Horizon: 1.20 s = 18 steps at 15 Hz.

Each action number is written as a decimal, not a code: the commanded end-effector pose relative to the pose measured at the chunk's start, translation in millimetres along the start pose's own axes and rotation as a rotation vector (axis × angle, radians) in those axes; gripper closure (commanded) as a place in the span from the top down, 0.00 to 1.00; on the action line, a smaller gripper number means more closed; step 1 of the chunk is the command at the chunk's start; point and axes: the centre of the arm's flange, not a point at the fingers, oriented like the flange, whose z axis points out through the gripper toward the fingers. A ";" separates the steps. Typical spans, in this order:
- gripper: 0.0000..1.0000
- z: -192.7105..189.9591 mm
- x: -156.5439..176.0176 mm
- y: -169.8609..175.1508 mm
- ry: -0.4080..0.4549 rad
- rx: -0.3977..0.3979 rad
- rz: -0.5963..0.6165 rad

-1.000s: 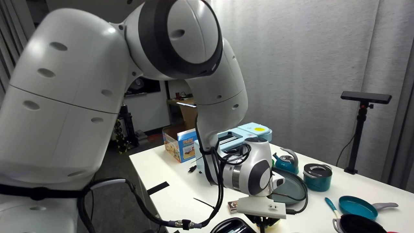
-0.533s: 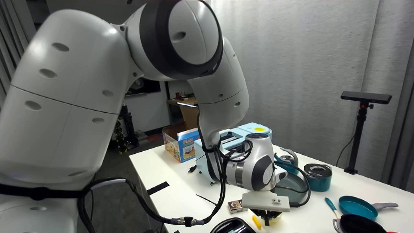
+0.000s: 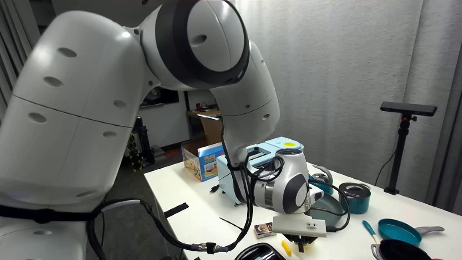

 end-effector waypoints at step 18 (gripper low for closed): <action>0.00 -2.8 -4.9 -5.8 0.070 -0.061 0.048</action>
